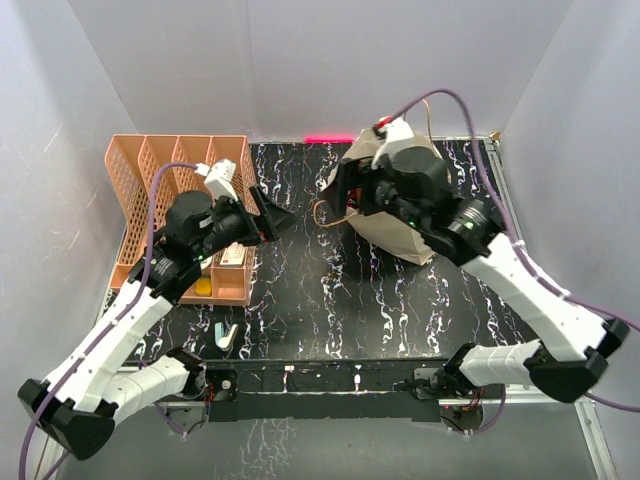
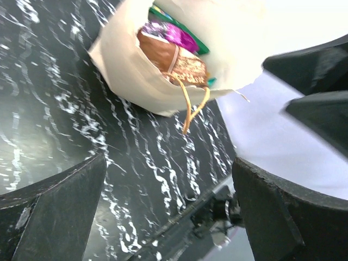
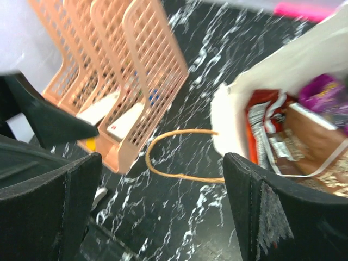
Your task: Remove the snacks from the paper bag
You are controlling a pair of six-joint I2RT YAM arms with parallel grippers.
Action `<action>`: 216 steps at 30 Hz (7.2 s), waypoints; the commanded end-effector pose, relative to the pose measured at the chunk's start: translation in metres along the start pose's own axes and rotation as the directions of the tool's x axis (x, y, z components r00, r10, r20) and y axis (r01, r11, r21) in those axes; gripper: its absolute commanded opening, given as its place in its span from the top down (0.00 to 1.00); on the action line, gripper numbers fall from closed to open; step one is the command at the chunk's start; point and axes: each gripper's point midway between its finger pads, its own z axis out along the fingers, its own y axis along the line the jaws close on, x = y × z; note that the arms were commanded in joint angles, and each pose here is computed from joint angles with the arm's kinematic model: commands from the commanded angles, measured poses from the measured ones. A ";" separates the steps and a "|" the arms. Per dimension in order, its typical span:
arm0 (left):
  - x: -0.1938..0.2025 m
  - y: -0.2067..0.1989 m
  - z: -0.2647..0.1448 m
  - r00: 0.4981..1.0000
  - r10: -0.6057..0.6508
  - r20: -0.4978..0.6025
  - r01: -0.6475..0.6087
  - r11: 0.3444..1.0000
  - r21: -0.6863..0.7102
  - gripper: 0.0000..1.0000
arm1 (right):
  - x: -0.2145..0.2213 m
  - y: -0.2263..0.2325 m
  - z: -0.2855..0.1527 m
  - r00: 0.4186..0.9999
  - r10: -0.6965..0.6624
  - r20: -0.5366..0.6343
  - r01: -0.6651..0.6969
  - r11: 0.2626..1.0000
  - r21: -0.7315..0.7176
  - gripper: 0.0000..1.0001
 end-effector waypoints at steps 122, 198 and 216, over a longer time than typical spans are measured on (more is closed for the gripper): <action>0.274 -0.060 0.049 0.752 0.027 -0.659 0.122 0.976 0.179 1.00 | 0.012 -0.104 -0.155 0.930 -0.244 0.273 0.250 0.968 0.015 0.92; 0.192 -0.062 0.252 0.031 0.997 -0.066 -0.940 0.052 0.338 0.95 | -0.038 -0.123 -0.138 0.968 -0.117 0.224 0.112 0.993 0.034 0.92; 0.108 -0.142 0.123 0.330 0.944 -0.005 -0.922 0.324 0.215 1.00 | -0.037 -0.147 -0.143 0.960 -0.077 0.268 0.030 0.984 0.177 0.92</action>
